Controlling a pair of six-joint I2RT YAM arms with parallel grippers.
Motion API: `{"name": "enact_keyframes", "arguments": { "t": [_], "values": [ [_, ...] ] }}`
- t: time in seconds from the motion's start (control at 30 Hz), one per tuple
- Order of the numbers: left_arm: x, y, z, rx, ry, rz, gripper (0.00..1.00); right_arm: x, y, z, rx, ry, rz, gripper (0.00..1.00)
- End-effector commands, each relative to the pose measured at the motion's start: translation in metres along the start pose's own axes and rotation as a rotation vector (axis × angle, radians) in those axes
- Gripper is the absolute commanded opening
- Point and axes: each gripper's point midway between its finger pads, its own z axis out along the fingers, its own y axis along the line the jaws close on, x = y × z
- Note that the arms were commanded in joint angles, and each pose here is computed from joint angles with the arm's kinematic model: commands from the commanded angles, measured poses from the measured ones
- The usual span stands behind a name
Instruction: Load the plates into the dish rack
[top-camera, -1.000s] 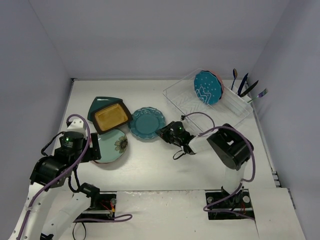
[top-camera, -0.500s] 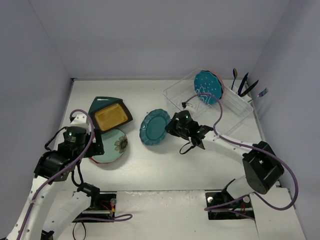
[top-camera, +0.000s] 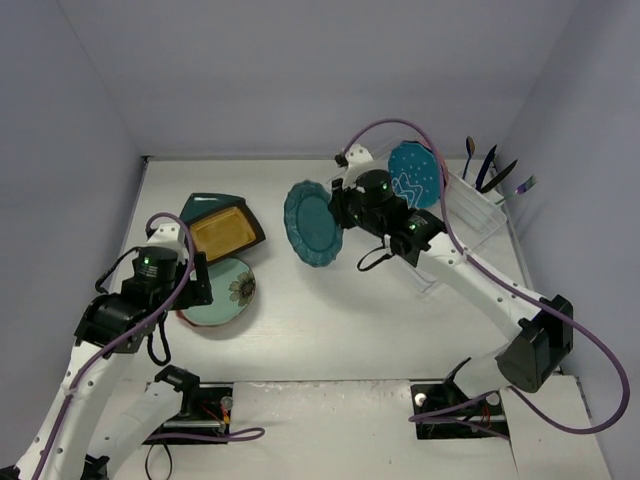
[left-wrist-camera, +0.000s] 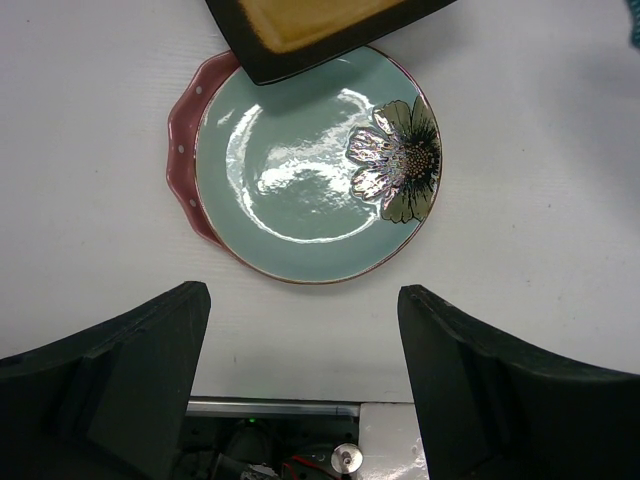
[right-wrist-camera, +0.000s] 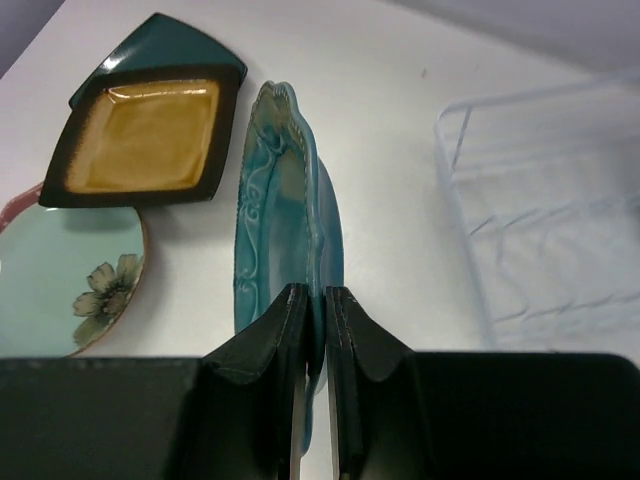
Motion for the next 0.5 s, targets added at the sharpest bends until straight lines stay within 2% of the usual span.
{"name": "enact_keyframes", "arguments": {
  "t": [0.0,0.07,0.23,0.33,0.47],
  "values": [
    [-0.020,-0.007,-0.003,0.028,-0.064,-0.004,0.76,-0.142,-0.002,-0.062,0.008,-0.418,-0.217,0.00],
    [-0.020,-0.007,-0.003,0.026,-0.065,-0.004,0.76,-0.159,-0.013,-0.067,0.047,-0.450,-0.333,0.00],
    [-0.021,-0.005,-0.004,0.016,-0.070,0.003,0.76,-0.203,-0.072,-0.086,0.142,-0.541,-0.447,0.00],
    [-0.021,-0.002,-0.004,0.003,-0.073,0.011,0.76,-0.218,-0.095,-0.089,0.191,-0.552,-0.513,0.00],
    [-0.023,0.000,-0.004,-0.009,-0.077,0.014,0.76,-0.221,-0.141,-0.075,0.253,-0.506,-0.587,0.00]
  ]
}}
